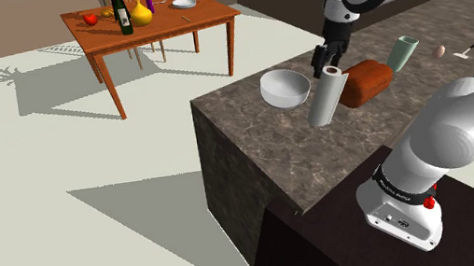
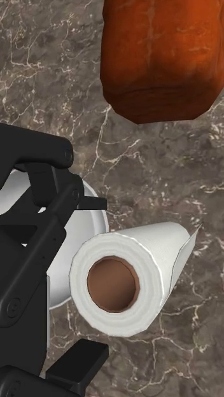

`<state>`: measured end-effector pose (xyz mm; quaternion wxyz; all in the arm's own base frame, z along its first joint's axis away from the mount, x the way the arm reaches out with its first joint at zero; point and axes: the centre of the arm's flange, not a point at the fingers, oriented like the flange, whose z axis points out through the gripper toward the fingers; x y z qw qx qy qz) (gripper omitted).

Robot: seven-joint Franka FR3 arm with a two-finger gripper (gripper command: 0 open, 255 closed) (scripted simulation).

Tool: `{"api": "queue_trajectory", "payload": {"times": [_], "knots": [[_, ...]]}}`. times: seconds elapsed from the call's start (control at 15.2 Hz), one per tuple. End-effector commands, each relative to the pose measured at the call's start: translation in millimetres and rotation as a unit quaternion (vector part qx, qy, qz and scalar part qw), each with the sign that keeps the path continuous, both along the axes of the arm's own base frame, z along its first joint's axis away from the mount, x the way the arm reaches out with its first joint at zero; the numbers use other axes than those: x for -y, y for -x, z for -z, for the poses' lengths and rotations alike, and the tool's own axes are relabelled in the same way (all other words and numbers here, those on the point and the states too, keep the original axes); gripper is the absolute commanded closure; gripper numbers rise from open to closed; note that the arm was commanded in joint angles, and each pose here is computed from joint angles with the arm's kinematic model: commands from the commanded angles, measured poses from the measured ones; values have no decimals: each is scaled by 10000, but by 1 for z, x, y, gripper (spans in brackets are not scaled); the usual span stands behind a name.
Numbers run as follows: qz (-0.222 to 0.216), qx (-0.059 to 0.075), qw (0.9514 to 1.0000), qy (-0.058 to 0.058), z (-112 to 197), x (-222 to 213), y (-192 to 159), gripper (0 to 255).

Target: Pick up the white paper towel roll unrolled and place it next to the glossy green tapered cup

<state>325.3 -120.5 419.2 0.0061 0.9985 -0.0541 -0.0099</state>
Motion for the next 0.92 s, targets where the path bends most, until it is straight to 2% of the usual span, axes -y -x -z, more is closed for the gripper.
{"api": "queue_trajectory", "payload": {"times": [0.0,0.53,0.59,0.86], "knots": [[0,3,10000,0,11,0,0,0],[0,2,10000,0,14,0,0,0],[0,2,10000,0,14,0,0,255],[0,2,10000,0,14,0,0,255]]}}
